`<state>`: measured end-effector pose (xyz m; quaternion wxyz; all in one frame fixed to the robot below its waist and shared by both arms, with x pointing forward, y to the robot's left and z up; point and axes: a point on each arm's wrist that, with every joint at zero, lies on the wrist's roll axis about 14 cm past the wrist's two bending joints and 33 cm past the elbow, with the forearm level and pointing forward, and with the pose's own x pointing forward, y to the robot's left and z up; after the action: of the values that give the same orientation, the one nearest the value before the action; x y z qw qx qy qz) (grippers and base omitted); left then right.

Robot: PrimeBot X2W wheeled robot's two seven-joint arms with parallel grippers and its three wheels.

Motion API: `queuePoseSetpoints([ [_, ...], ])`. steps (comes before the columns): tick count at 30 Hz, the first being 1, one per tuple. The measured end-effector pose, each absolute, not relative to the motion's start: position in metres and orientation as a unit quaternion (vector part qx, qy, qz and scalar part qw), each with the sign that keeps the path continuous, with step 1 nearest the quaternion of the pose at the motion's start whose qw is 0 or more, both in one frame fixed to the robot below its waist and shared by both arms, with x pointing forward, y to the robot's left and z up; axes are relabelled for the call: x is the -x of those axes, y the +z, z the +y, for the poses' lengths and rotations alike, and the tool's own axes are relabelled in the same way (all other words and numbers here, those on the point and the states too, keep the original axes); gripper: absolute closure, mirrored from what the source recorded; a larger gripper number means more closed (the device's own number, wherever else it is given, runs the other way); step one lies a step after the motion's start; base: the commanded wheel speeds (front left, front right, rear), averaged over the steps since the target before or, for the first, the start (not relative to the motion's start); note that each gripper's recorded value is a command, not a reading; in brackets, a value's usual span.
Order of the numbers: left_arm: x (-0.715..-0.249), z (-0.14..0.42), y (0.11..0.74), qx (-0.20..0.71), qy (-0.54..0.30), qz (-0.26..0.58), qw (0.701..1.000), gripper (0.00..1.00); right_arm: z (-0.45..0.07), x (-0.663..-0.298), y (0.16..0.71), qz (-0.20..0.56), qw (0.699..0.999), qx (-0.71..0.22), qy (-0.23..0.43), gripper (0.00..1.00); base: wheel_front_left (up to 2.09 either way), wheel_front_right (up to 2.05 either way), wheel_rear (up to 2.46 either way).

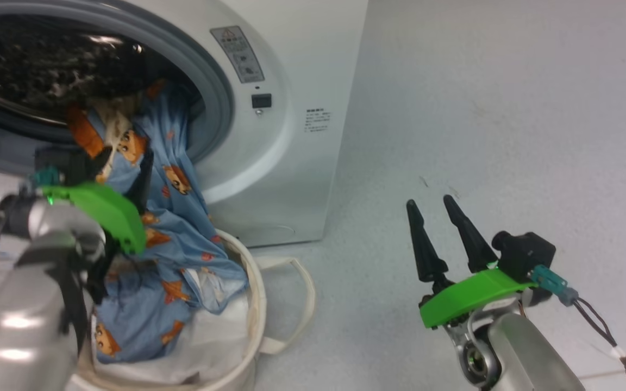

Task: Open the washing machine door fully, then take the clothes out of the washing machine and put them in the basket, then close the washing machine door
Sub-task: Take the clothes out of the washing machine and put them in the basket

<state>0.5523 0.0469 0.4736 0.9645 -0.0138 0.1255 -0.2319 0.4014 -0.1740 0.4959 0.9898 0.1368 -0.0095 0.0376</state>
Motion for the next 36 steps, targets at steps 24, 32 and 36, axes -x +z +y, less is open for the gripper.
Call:
queuePoseSetpoints([
  [24, -0.646, 0.057, 0.369, 0.046, -0.163, 0.288, 0.943, 0.00, -0.205, -0.438, 0.440, 0.051, 0.992, -0.119, -0.006, 0.00, 0.00, 0.00, 0.00],
  [32, -0.640, 0.062, 0.349, 0.049, -0.159, 0.314, 0.935, 0.00, -0.200, -0.445, 0.430, 0.060, 0.991, -0.120, 0.001, 0.00, 0.00, 0.00, 0.00],
  [36, -0.638, 0.059, 0.349, 0.049, -0.166, 0.310, 0.935, 1.00, -0.199, -0.448, 0.430, 0.058, 0.991, -0.121, 0.002, 0.00, 0.00, 0.00, 0.00],
])
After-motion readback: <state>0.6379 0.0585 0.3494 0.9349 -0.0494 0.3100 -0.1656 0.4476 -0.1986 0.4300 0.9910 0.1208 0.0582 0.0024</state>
